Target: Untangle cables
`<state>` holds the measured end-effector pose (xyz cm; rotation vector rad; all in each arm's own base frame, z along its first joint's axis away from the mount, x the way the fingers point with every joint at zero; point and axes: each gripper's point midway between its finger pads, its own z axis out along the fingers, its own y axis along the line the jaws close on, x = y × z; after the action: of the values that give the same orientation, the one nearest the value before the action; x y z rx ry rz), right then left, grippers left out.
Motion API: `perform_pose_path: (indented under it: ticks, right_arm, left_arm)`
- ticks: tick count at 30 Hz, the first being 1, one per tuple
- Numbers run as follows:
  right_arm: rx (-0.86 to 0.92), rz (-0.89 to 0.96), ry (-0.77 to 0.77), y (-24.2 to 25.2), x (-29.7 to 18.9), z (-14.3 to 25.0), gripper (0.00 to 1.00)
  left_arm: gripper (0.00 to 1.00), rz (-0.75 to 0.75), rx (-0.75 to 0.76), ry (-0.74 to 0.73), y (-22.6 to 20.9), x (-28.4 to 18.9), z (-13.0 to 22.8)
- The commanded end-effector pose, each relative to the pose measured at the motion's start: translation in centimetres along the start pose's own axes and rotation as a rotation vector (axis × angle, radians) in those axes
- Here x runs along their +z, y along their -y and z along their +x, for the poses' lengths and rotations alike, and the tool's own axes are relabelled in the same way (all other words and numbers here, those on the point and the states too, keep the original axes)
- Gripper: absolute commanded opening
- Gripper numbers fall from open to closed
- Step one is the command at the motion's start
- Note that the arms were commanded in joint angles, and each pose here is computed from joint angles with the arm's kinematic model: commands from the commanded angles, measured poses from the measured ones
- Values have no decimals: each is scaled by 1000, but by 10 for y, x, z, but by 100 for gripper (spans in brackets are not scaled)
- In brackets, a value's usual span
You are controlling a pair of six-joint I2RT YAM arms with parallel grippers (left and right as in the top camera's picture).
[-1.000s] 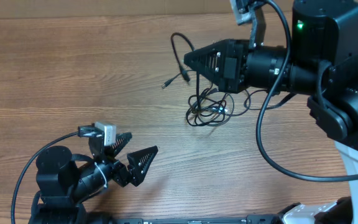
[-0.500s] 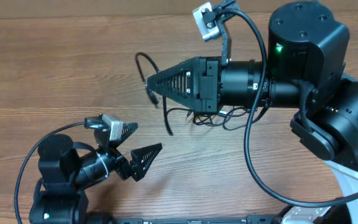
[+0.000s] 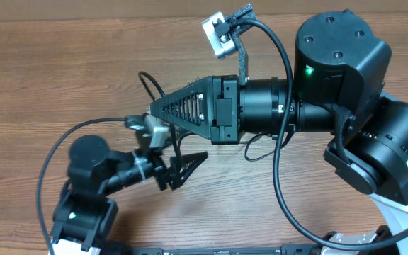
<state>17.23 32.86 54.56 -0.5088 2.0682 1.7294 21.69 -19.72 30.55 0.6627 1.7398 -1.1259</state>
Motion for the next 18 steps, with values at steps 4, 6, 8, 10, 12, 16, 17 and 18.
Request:
perform_pose_path:
  ticks: [4, 6, 8, 10, 12, 16, 17, 18]
  right_arm:
    - [0, -46, -45, -16, -10, 13, 4]
    - [-18, -18, -44, -7, -13, 12, 4]
    - [-12, 35, -38, 9, -19, 9, 4]
    - [1, 84, -26, 24, -26, 4, 4]
    - [39, 135, -9, 40, -35, -1, 4]
    - [75, 160, 6, 51, -44, -6, 4]
    - [73, 161, 7, 50, -45, -5, 4]
    - [61, 160, 6, 50, -45, -6, 4]
  left_arm:
    - [4, -139, -135, -34, -26, 27, 14]
    - [4, -135, -146, -47, -28, 30, 17]
    - [4, -116, -151, -54, -25, 30, 18]
    - [4, -93, -146, -56, -20, 30, 18]
    - [4, -87, -138, -46, -16, 28, 15]
    - [29, -81, -97, -18, -11, 23, 8]
    - [53, -78, -90, -10, -9, 22, 5]
    - [65, -76, -86, -5, -9, 22, 4]
